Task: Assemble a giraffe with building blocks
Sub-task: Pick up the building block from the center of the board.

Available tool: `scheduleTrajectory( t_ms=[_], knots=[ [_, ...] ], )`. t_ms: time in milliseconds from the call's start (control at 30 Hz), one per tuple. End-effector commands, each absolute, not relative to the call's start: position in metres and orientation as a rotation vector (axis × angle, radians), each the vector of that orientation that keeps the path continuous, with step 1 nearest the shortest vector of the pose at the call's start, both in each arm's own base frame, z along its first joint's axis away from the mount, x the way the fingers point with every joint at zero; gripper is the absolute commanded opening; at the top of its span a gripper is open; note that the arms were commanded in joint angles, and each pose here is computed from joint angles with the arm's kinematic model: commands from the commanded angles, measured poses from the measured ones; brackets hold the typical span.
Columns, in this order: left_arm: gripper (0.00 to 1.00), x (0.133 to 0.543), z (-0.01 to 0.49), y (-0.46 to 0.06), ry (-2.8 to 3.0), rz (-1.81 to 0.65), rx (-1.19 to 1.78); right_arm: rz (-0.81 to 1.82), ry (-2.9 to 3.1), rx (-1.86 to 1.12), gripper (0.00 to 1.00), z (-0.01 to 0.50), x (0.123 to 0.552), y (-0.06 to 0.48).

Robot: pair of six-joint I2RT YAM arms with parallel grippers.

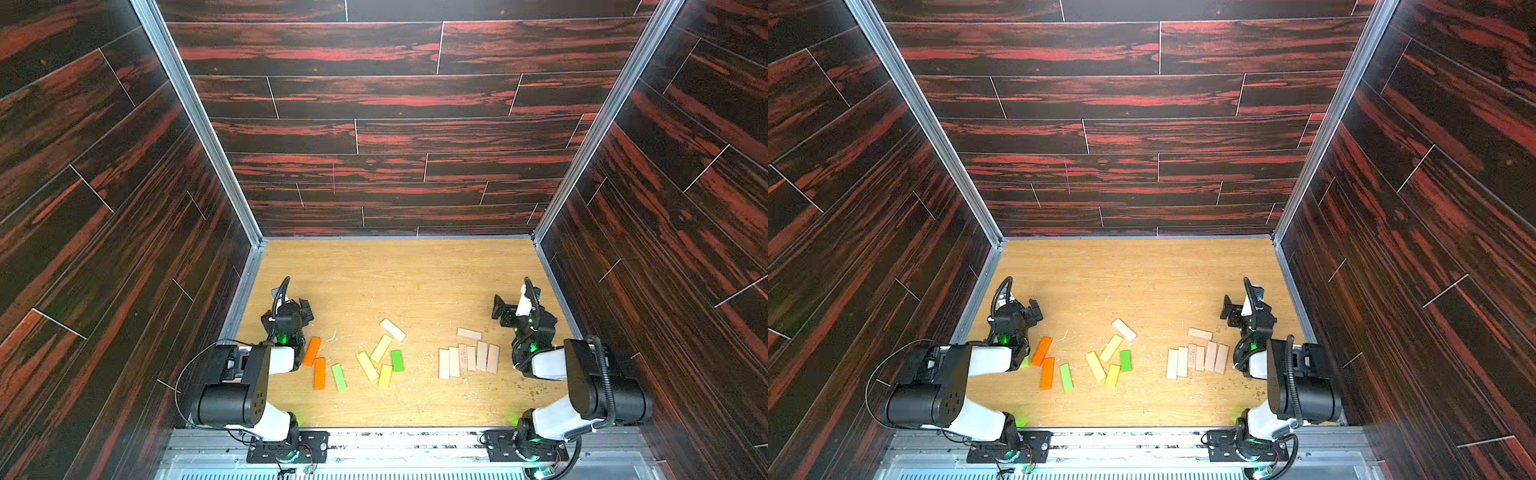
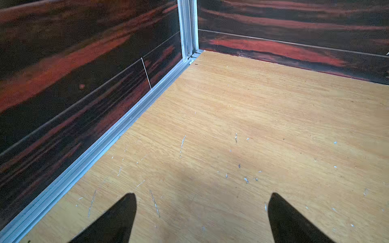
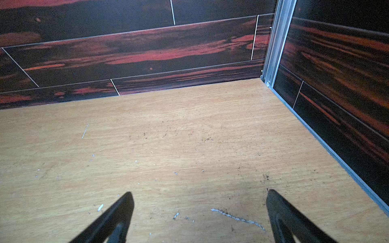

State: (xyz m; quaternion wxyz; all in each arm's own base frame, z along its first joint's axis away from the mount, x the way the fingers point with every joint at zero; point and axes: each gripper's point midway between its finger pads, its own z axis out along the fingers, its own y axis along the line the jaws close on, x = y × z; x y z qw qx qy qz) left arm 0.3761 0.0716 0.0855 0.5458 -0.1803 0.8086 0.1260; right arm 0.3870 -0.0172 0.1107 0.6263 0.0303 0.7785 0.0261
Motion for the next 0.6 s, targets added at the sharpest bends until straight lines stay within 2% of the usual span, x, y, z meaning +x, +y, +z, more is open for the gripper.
scheduleTrajectory(
  t_ms=[0,567],
  knots=[
    [1.00,0.3846,0.0986,0.0718,1.877,0.305,-0.418,0.053,1.763,0.062,0.99,0.1155,0.3921,-0.0170],
    [1.00,0.3846,0.0979,0.0719,1.878,0.302,-0.422,0.056,1.764,0.063,0.98,0.1150,0.3920,-0.0169]
  ],
)
